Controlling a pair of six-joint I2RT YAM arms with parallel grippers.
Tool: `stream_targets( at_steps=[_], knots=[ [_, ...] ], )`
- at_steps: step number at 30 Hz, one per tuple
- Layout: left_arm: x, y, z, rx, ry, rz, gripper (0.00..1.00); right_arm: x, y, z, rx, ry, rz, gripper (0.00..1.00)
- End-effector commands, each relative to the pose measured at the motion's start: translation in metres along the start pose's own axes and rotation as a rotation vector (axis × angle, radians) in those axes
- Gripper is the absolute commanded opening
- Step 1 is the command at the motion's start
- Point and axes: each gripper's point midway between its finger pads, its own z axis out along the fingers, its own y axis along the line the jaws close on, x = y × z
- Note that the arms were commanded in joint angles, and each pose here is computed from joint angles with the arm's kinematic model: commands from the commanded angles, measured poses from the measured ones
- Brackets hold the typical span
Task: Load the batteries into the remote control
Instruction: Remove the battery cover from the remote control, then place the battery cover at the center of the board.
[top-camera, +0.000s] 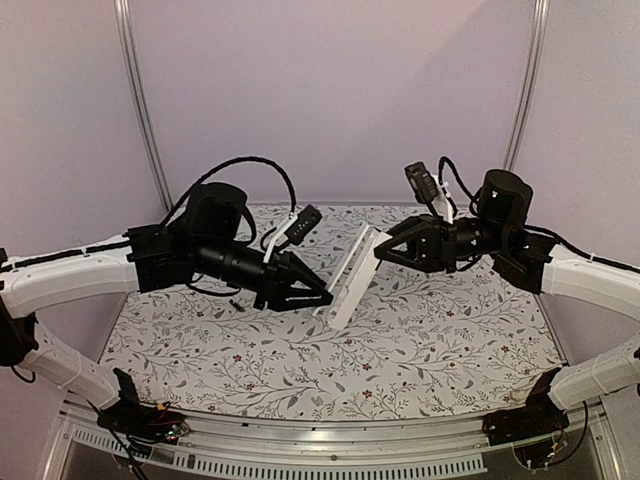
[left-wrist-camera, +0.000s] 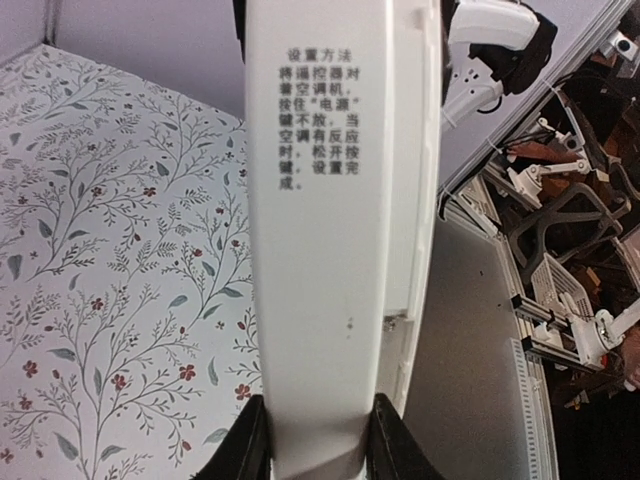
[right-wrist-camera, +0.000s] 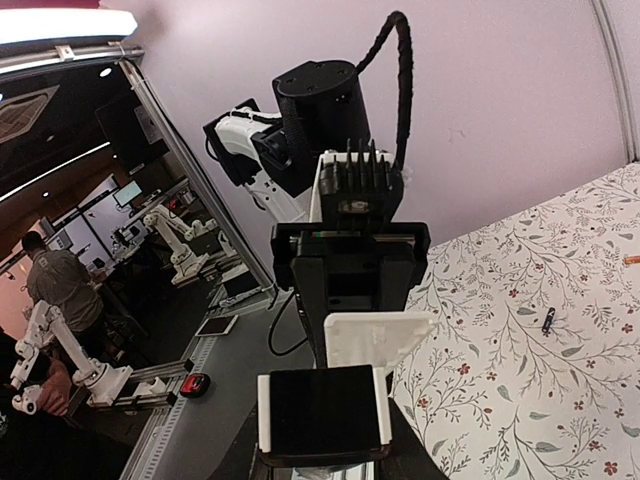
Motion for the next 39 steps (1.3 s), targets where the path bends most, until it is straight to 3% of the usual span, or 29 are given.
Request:
stream_targets(
  at_steps=[1,4,7,10,14,26,31,36,39],
  knots=[
    [0.004,0.006,-0.007,-0.01,-0.009,-0.015,0.15,-0.011,0.013,-0.005,-0.014,-0.006,-0.051,0.0],
    [0.003,0.014,-0.009,-0.054,-0.024,-0.016,0.13,-0.01,0.01,-0.006,0.004,0.001,-0.049,0.0],
    [0.009,0.049,-0.012,-0.234,-0.005,-0.047,0.15,-0.008,0.005,-0.011,0.034,0.008,-0.047,0.0],
    [0.03,0.109,-0.017,-0.533,0.106,-0.097,0.15,-0.009,0.003,-0.016,0.08,0.017,-0.058,0.0],
    [0.07,0.162,-0.003,-0.716,0.311,-0.16,0.16,-0.01,0.003,-0.021,0.111,0.021,-0.079,0.0],
    [0.148,0.232,0.021,-0.915,0.621,-0.233,0.21,0.0,0.005,-0.028,0.145,0.033,-0.067,0.0],
    [0.168,0.243,0.022,-0.945,0.684,-0.246,0.24,0.001,0.006,-0.029,0.146,0.033,-0.065,0.0],
    [0.182,0.247,0.024,-0.942,0.721,-0.254,0.35,0.002,0.006,-0.029,0.148,0.036,-0.066,0.0],
    [0.182,0.244,0.026,-0.924,0.724,-0.257,0.47,0.003,0.006,-0.03,0.148,0.038,-0.067,0.0]
  ],
)
